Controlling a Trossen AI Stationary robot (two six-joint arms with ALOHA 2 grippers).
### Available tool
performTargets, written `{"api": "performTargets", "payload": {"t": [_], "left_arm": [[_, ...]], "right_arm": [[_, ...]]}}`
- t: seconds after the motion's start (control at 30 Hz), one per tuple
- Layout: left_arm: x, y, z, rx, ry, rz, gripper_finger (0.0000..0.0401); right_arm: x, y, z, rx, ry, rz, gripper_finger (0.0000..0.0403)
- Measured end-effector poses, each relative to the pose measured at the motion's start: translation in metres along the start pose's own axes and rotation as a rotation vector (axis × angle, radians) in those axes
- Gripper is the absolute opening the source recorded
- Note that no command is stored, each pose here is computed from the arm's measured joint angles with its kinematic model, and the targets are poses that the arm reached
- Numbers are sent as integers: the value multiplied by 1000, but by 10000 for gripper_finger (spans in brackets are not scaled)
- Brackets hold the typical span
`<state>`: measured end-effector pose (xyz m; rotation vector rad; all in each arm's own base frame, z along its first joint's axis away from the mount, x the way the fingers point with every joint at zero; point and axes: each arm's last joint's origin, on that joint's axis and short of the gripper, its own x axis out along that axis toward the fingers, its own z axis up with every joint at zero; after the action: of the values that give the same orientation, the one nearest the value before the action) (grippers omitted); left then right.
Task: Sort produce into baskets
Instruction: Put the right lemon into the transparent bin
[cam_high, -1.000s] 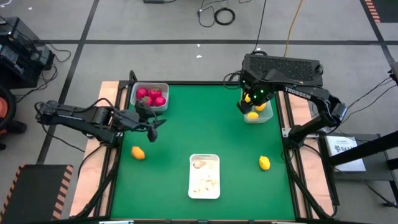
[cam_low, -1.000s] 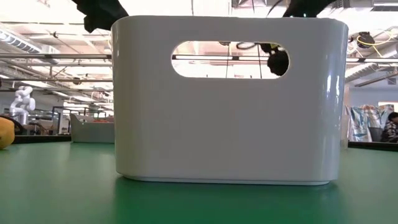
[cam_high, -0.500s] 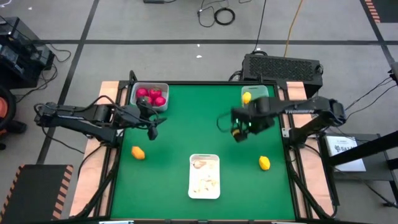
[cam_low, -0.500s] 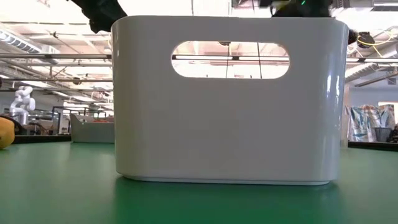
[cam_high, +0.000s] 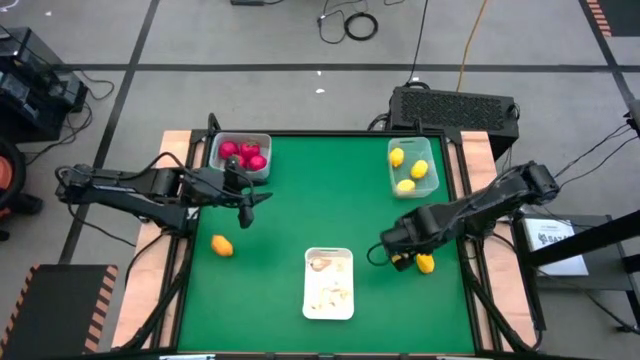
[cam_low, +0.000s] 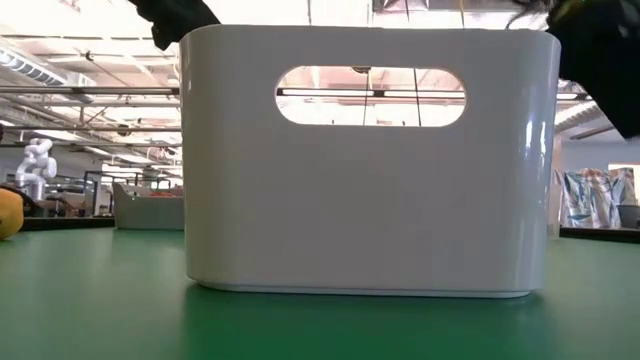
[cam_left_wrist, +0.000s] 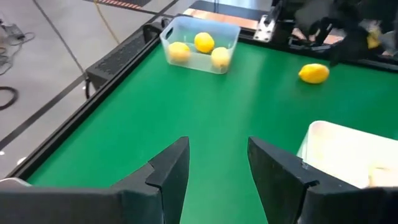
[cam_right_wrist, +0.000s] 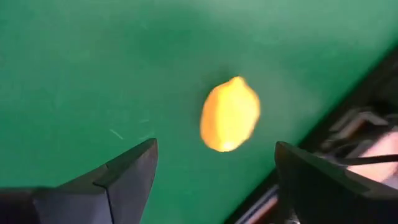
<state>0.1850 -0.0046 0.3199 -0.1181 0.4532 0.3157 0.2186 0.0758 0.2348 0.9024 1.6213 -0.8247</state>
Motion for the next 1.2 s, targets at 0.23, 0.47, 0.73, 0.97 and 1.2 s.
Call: {"api": "performTargets", "payload": {"t": [0.23,0.47,0.73,0.97,1.2], "left_arm": [[0,-1,0,-51,2,-38,171],[0,-2,3,-91,-18,-44,171],[0,-2,3,-119,-23,-46,171],[0,-1,3,-131,-26,-33,171],[0,-1,3,-143,-31,-14,171]], "right_arm": [[42,-3,-1,-14,43,21,313],[66,-16,1,-29,56,-39,313],[86,-22,3,-58,81,-18,313],[90,-22,4,-75,97,6,313],[90,-21,4,-88,96,21,274]]}}
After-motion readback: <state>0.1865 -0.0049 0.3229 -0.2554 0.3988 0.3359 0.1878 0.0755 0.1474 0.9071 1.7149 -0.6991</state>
